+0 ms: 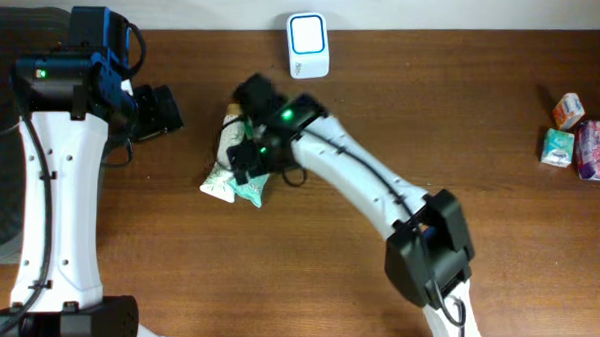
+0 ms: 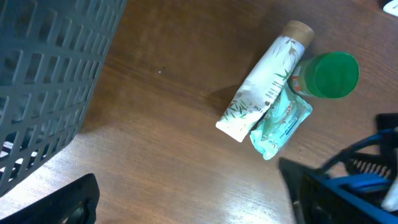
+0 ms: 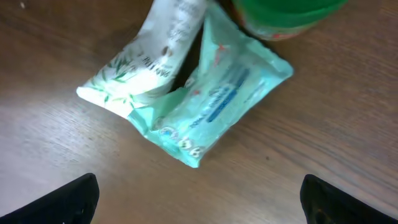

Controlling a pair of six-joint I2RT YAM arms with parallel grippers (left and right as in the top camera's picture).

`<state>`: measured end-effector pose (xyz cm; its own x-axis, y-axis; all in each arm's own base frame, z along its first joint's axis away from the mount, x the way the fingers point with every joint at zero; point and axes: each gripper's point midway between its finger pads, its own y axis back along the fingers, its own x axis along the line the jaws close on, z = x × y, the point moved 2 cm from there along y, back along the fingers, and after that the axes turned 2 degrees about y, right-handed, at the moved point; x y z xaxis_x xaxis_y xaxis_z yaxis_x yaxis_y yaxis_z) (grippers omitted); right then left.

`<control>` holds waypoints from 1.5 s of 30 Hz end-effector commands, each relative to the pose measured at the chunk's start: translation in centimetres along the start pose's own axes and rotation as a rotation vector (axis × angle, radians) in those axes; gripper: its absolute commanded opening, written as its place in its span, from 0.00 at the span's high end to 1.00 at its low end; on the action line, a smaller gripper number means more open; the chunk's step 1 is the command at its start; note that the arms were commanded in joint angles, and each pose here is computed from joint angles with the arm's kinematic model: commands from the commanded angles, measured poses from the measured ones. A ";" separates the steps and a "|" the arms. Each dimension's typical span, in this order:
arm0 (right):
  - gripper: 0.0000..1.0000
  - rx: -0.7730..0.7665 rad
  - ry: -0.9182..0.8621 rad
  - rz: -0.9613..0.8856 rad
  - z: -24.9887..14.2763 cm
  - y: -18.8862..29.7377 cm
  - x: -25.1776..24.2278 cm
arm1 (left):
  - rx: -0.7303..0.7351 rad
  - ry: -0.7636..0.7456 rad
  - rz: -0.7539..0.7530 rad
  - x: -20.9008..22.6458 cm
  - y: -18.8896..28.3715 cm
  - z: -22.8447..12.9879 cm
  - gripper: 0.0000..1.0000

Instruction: Scan the item barcode

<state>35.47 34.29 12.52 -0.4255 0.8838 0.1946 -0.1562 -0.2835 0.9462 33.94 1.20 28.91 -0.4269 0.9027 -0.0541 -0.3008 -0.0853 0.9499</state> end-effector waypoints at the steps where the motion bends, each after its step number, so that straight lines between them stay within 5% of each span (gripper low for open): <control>1: 0.01 -0.081 0.066 -0.254 -0.1 -0.8 0.0 | -0.019 0.013 0.002 0.4 0.6 0.0 0.01; 5: 0.01 -0.122 0.099 -0.285 0.1 -2.1 1.6 | -0.019 0.013 0.002 0.4 0.6 0.0 0.01; 11: 0.01 -0.220 -0.177 -0.235 2.0 -4.5 1.7 | -0.019 0.013 0.002 0.4 0.6 0.0 0.01; 18: 0.27 -0.185 -0.200 -0.343 0.8 -8.0 -0.4 | -0.019 0.013 0.002 0.4 0.6 0.0 0.01; 27: 0.26 0.019 -0.255 -0.607 -2.7 -5.2 -9.4 | -0.019 0.013 0.002 0.4 0.6 0.0 0.01; 36: 0.26 0.018 -0.359 -0.743 -1.9 3.4 -19.6 | -0.019 0.013 0.002 0.4 0.6 0.0 0.01; 40: 0.26 0.172 -0.254 -0.409 -2.5 1.9 -20.2 | -0.020 0.013 0.002 0.4 0.6 0.0 0.01; 45: 0.25 0.163 -0.247 -0.206 -1.8 0.7 -16.6 | -0.019 0.013 0.002 0.4 0.6 0.0 0.01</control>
<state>41.74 15.10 8.83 -0.0965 0.9862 -0.1343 -0.0855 0.1262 0.9883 33.94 1.21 28.91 -0.4270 0.9026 -0.0538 -0.3008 -0.0857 0.9498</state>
